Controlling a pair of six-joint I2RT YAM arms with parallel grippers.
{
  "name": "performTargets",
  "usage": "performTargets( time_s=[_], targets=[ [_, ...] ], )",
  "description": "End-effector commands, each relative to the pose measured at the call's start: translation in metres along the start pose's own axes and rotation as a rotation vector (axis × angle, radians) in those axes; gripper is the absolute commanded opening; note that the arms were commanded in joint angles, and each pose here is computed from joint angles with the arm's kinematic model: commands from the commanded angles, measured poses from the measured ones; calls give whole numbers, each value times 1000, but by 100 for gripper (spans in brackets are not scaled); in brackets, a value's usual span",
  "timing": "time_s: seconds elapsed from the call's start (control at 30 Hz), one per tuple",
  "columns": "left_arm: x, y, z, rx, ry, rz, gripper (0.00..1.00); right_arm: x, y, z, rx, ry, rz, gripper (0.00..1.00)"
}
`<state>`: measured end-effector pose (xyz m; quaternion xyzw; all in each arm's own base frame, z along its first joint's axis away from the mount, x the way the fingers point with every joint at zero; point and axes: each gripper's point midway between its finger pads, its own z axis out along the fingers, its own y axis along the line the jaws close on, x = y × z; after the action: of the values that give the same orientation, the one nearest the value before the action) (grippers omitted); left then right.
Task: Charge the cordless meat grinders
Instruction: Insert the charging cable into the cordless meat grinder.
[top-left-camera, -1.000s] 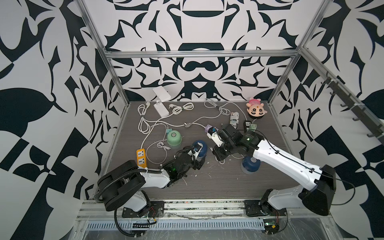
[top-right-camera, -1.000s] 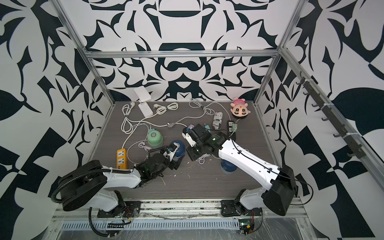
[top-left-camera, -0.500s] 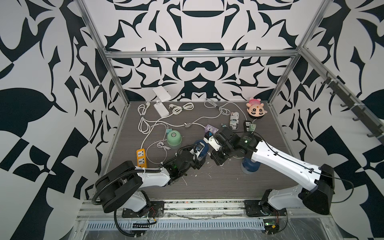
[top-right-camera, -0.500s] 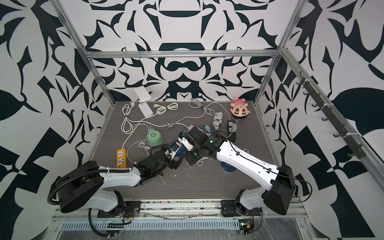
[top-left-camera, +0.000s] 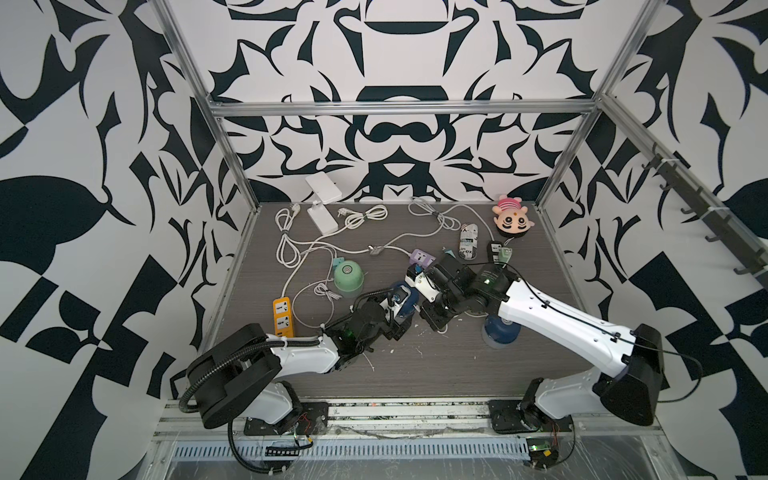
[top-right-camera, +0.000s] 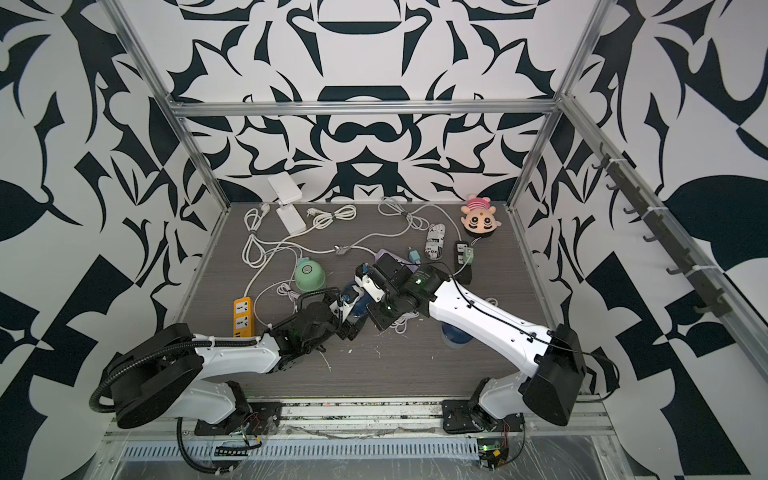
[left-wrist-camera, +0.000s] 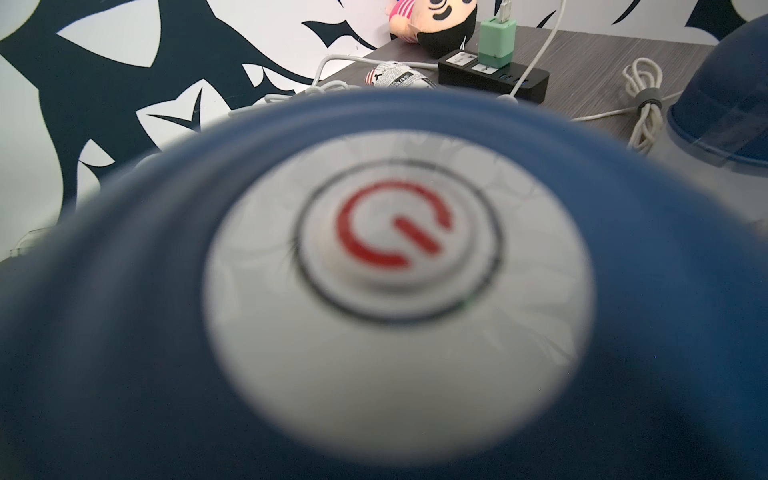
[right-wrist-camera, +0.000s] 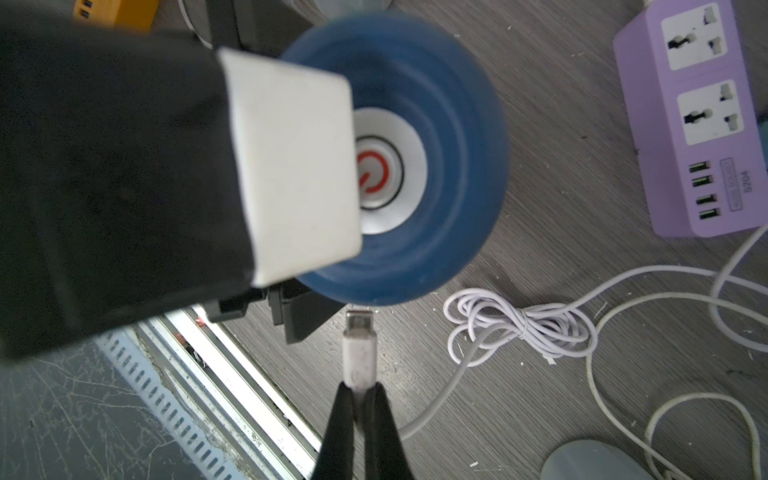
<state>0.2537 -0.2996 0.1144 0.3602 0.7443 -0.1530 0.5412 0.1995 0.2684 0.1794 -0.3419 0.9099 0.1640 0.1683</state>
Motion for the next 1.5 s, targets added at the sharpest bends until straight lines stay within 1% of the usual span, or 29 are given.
performTargets(
  time_s=[0.0,0.43,0.87,1.03,1.3,1.47],
  targets=[
    [-29,1,-6,14,-90,-19,66,-11,4,-12,-1,-35,-21,0],
    [-25,0,-10,21,-82,-24,63,-8,1,-13,13,-29,-31,0],
    [-14,-4,-12,49,-48,-18,60,-16,1,-16,20,-42,-35,0],
    [-15,-4,-12,49,-51,-20,59,-15,1,-14,18,-28,-38,0],
    [-19,8,-14,-22,-72,-40,58,-13,1,-16,22,-23,-40,0],
    [-19,11,-16,-34,-76,-40,58,-10,0,-17,24,-17,-45,0]
  ],
)
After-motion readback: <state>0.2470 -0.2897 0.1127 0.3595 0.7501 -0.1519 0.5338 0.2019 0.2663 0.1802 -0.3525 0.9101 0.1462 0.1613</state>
